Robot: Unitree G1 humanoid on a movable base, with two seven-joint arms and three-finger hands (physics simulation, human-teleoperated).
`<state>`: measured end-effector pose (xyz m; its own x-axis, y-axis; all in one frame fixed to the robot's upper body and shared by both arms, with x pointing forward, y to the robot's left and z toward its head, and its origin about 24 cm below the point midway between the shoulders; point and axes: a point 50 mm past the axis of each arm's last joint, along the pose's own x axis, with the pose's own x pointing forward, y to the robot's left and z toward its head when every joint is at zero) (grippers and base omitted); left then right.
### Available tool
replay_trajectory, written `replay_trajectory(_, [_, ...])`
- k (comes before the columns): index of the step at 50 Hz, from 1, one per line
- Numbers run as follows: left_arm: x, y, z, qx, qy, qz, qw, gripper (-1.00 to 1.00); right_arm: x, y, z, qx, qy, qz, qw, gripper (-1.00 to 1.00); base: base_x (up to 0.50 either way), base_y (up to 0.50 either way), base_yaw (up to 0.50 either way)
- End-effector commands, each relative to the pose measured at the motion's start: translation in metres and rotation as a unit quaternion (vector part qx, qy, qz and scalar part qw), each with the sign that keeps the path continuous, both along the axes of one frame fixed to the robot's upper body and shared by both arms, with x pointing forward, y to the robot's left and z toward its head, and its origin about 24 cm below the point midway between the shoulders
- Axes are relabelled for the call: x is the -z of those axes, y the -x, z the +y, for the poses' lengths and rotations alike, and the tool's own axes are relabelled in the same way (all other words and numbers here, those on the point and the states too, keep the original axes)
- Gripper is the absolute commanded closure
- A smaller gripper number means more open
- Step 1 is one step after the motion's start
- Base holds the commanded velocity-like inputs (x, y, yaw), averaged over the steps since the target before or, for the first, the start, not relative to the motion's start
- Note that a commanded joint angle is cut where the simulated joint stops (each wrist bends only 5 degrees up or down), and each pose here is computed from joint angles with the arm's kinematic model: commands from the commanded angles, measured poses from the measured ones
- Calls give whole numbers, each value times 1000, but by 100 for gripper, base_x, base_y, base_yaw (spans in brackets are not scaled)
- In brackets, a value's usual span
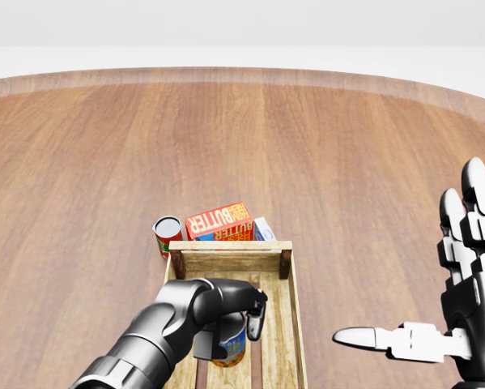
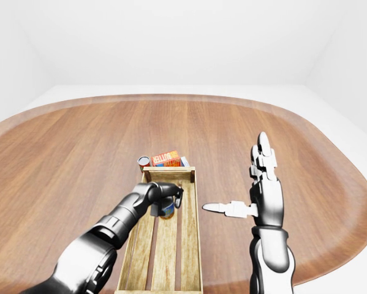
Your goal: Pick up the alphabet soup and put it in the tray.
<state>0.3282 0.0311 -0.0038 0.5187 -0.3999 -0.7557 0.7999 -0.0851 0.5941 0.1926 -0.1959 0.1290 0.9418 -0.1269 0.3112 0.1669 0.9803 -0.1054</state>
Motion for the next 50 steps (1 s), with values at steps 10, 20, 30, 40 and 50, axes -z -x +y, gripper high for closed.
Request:
replay_trajectory(10, [0, -3, 3, -10, -2, -6, 1000, -100, 0, 2, 0, 1, 2, 1, 1000, -98, 0, 0, 0])
replay_trajectory(20, [-13, -11, 5, -14, 9, -16, 1000, -100, 6, -1, 2, -4, -1, 14, 1000, -98, 0, 0, 0])
replay_trajectory(30, [-112, -28, 8, -26, 137, -139, 980, -100, 6, -2, 3, -4, -2, 13, 1000, -98, 0, 0, 0])
replay_trajectory(40, [-236, 6, 41, -28, 251, -379, 890, -100, 3, -4, 2, -3, 1, 5, 1000, -98, 0, 0, 0])
replay_trajectory(50, [-282, 48, 72, -7, 293, -490, 821, -100, -7, -2, 6, -7, 12, -16, 1000, -98, 0, 0, 0])
